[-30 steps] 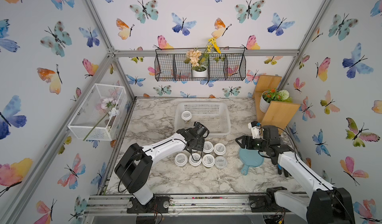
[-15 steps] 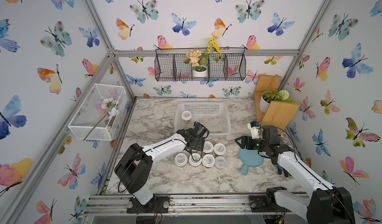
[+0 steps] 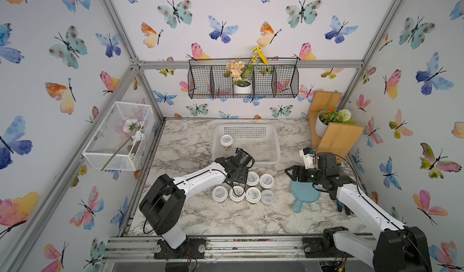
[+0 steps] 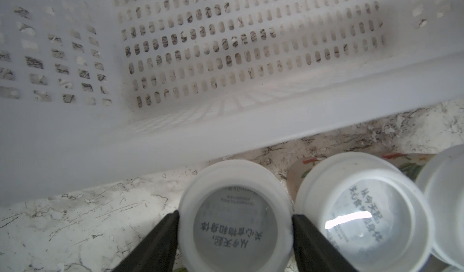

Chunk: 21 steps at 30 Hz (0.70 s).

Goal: Put the yogurt in the basket
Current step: Pick up the yogurt from the center of the board.

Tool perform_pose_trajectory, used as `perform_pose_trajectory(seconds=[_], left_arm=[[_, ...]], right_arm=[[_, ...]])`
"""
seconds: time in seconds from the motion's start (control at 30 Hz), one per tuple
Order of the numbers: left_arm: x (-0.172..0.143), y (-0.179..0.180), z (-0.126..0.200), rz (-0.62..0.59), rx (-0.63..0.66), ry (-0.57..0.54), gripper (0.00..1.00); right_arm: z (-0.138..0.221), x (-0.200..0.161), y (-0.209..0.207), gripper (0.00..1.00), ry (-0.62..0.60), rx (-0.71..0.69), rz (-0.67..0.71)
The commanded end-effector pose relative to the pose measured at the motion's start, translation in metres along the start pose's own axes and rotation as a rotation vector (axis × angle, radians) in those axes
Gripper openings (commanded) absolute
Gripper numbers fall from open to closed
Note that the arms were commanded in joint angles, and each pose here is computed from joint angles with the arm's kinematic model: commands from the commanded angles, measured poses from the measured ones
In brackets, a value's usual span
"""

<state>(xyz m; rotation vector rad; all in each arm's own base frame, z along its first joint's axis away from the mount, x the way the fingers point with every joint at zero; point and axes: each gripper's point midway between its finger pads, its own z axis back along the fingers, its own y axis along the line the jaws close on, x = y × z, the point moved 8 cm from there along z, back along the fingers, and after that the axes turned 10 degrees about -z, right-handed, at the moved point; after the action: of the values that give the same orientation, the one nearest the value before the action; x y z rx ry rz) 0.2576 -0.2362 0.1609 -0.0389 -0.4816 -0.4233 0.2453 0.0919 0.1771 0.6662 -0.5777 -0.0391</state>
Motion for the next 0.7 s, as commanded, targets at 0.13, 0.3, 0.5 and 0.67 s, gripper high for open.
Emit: perform_pose_trajectory(seconds=[0.13,0.3,0.5,0.67], left_arm=[[-0.007,0.006,0.01,-0.011,0.04,0.029,0.69],[-0.006,0.009,0.02,-0.013,0.049,0.025,0.67],[-0.001,0.01,0.033,-0.016,0.046,0.016,0.66],[0.008,0.009,0.05,-0.025,0.04,-0.001,0.66]], right_arm=[[-0.003,-0.004,0.0,0.74,0.018,0.01,0.012],[-0.003,-0.005,0.0,0.73,0.019,0.009,0.013],[-0.003,-0.005,0.001,0.73,0.02,0.01,0.015],[-0.003,-0.005,0.001,0.73,0.022,0.01,0.016]])
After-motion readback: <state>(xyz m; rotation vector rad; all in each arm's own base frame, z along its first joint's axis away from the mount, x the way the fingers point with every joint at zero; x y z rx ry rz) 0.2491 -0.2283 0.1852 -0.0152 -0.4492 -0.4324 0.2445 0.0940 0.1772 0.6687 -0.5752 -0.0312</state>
